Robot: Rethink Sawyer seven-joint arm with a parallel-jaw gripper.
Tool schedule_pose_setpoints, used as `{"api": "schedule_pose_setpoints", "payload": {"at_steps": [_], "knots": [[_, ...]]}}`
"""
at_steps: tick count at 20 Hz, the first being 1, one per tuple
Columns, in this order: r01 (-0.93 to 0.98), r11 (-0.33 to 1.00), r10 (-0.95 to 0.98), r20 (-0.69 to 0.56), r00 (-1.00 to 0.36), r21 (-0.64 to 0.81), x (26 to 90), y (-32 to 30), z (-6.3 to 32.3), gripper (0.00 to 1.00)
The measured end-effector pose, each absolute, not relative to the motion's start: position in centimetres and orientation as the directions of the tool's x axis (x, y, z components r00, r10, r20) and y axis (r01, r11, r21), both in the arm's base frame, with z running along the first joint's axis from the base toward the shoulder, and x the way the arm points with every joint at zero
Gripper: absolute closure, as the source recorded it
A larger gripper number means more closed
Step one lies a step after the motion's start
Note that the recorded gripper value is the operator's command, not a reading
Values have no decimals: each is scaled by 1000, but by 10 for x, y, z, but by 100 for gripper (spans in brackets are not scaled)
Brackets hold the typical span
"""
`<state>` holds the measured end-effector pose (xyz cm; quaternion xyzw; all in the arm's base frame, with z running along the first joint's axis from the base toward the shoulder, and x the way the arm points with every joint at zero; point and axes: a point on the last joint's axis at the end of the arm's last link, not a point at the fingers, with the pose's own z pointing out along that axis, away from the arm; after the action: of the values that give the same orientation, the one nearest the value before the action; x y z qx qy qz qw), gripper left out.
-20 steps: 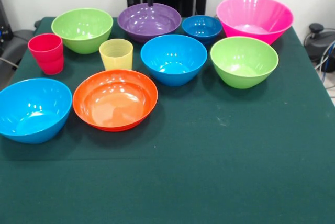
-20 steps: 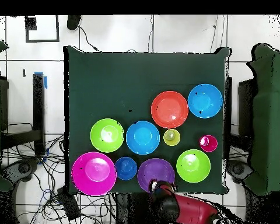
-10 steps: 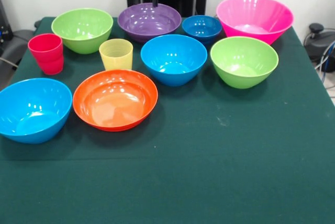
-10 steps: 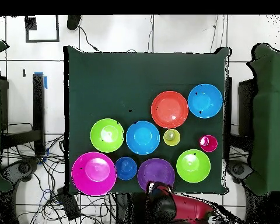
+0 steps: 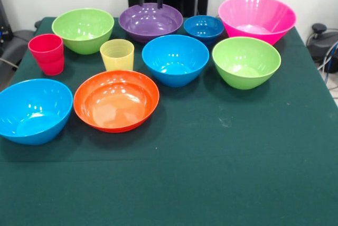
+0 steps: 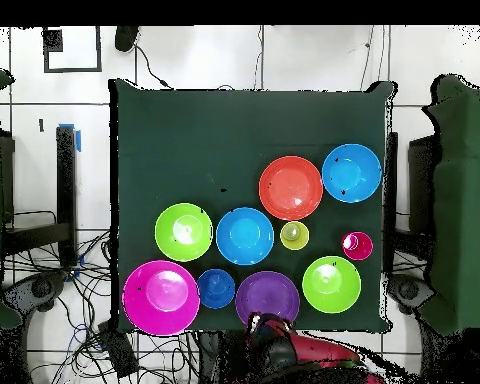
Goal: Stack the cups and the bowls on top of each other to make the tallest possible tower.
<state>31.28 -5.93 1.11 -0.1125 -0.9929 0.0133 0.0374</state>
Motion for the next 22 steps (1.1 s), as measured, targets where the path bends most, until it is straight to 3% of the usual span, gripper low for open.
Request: {"api": "schedule_pose_setpoints", "payload": {"at_steps": [22], "knots": [[236, 971, 237, 136, -962, -26, 285, -53, -8, 0]]}}
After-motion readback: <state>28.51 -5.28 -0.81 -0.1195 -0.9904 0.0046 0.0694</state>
